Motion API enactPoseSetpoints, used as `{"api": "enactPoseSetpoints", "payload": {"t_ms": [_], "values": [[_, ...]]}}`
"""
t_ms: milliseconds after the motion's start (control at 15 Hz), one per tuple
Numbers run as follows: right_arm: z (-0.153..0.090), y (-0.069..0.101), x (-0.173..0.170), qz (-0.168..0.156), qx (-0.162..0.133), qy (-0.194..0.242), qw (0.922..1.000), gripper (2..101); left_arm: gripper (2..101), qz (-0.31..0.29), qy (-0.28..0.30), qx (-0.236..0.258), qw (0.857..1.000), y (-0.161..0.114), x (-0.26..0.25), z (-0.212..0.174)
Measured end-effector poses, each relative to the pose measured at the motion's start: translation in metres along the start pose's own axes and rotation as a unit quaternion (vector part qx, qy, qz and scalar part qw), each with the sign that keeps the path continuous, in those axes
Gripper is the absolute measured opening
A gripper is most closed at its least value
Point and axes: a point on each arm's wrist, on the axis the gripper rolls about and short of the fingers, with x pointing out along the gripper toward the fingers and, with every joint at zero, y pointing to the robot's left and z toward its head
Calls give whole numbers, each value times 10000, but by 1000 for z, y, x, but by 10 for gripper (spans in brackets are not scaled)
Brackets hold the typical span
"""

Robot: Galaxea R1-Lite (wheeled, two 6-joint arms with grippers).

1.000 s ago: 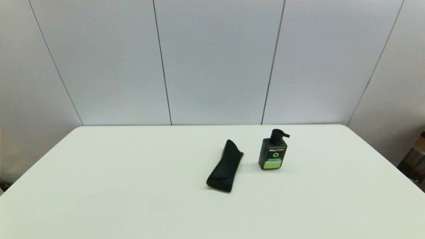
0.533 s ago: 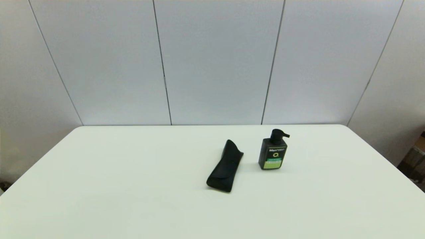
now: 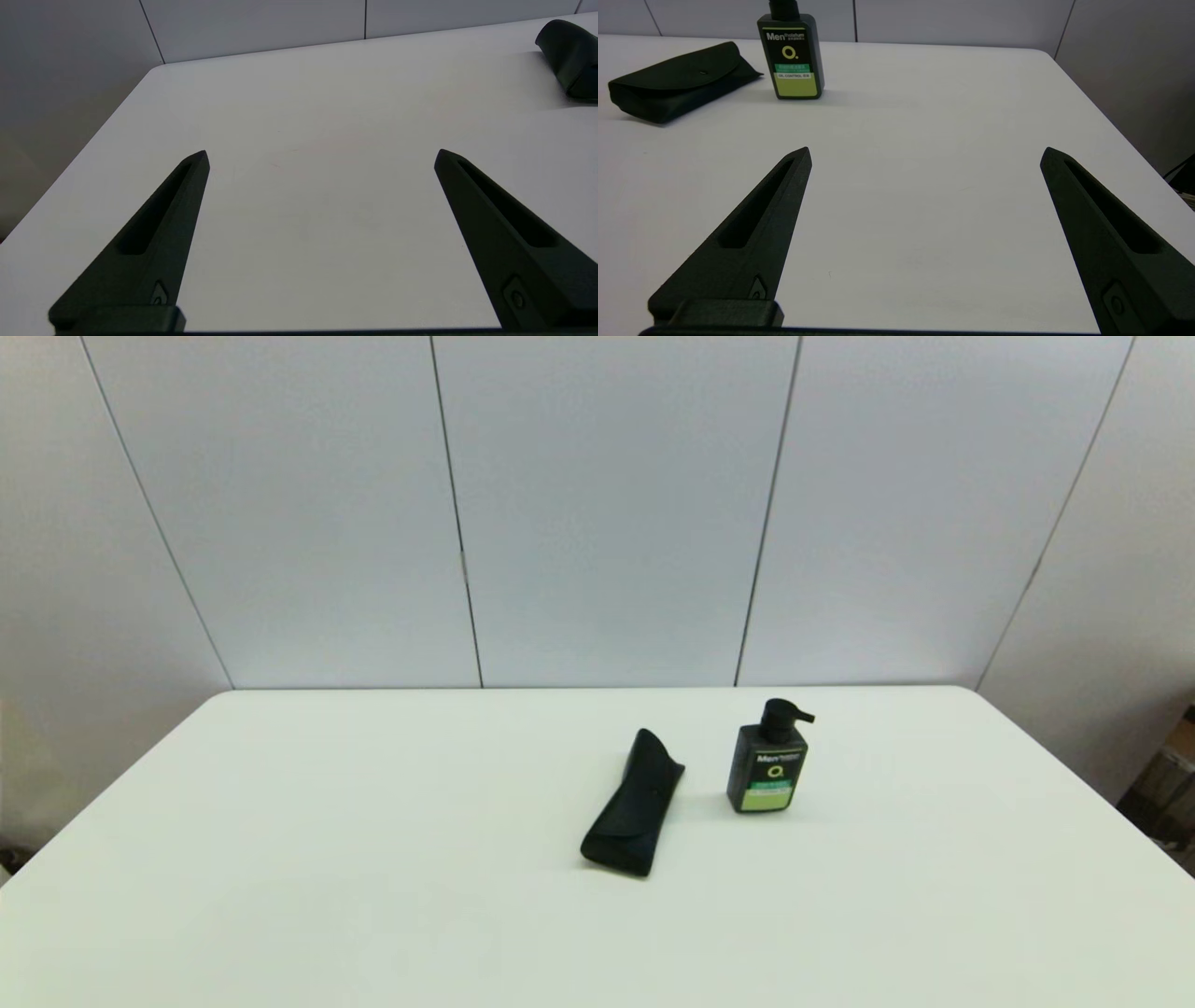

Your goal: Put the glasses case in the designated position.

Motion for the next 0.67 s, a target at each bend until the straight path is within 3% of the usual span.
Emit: {"api": "enactPoseSetpoints", "payload": {"t_ms": [667], "values": [[0,0,0,2,1,0,10000,973,978,-1,-1,-8,10000,0,0,0]]}}
